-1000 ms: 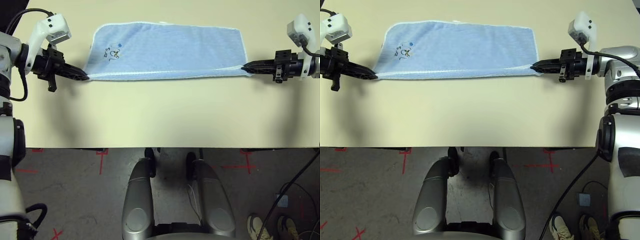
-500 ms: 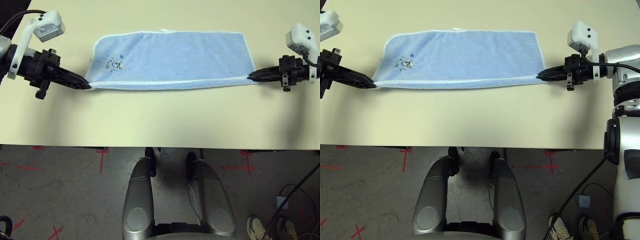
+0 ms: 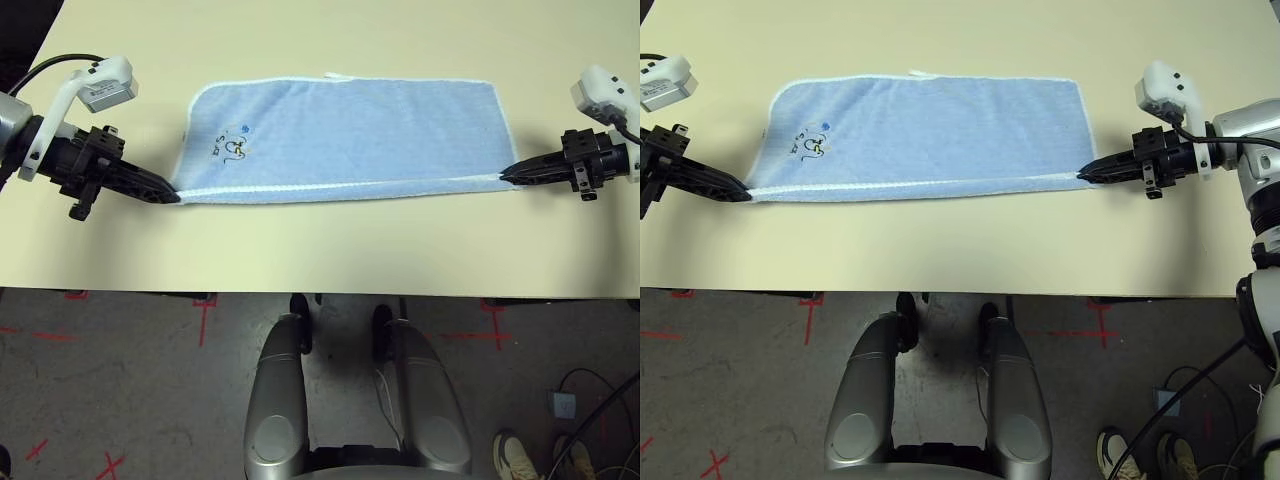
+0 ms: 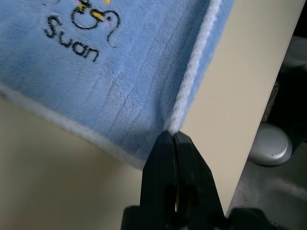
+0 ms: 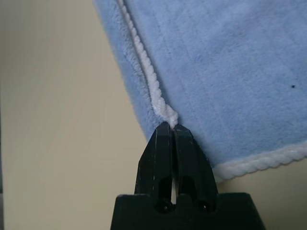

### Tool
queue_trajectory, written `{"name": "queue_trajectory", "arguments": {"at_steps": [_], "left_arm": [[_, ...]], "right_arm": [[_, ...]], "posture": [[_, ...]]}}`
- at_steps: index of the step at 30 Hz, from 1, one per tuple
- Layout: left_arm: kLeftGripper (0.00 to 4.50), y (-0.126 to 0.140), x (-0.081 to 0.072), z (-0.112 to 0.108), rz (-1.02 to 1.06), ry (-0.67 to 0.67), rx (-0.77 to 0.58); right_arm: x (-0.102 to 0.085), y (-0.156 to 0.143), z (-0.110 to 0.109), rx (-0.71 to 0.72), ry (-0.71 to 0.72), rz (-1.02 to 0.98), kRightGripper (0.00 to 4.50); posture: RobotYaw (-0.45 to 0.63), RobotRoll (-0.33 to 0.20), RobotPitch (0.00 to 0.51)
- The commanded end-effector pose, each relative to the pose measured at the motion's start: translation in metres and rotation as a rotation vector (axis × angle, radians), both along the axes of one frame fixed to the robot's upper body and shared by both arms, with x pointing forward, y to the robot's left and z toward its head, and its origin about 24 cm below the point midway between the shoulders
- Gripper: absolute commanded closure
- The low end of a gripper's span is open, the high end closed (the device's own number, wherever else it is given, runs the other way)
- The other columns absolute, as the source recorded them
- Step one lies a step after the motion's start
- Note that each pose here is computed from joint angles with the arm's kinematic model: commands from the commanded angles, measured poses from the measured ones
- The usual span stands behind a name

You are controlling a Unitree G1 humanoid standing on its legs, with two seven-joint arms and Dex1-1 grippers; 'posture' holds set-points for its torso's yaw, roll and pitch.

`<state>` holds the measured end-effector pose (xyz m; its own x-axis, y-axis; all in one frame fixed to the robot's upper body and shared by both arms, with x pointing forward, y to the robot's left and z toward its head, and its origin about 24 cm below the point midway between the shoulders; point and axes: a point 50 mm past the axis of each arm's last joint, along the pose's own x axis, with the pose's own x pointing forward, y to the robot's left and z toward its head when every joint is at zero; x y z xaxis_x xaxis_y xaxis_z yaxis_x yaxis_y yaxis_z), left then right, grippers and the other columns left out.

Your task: Fold the towel and set it aside.

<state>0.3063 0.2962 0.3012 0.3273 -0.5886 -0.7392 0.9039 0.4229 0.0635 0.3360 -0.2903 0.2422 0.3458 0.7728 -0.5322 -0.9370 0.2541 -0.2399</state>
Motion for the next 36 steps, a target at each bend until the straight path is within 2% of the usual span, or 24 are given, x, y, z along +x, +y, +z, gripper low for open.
{"name": "queue_trajectory", "arguments": {"at_steps": [1,8,13,18,25,32,36], "left_arm": [[4.48,0.013,0.004,0.007,0.054,-0.05,0.037],[4.48,0.014,0.02,0.027,0.094,-0.203,0.025],[4.48,0.016,0.027,0.02,0.129,-0.244,0.03],[4.48,0.012,0.041,0.018,0.21,-0.393,0.026],[4.48,0.004,0.055,0.021,0.264,-0.548,0.013],[4.48,0.0,0.059,0.023,0.281,-0.593,0.013],[4.48,-0.008,0.066,0.022,0.291,-0.648,0.008]], "right_arm": [[-0.003,-0.015,0.01,0.06,-0.023,-0.075,4.5],[0.005,-0.022,0.023,0.203,-0.152,-0.205,4.5],[0.011,-0.018,0.013,0.205,-0.139,-0.248,4.5],[0.018,-0.013,0.001,0.198,-0.162,-0.301,4.5],[0.028,-0.011,0.003,0.25,-0.237,-0.431,4.5],[0.038,-0.004,0.012,0.305,-0.341,-0.514,4.5],[0.042,0.004,0.007,0.269,-0.366,-0.508,4.5]], "posture": [[0.03,0.0,0.4],[0.03,0.0,0.401],[0.04,0.0,0.406],[0.04,0.0,0.409],[0.03,0.0,0.411],[0.03,0.0,0.407],[0.03,0.0,0.406]]}}
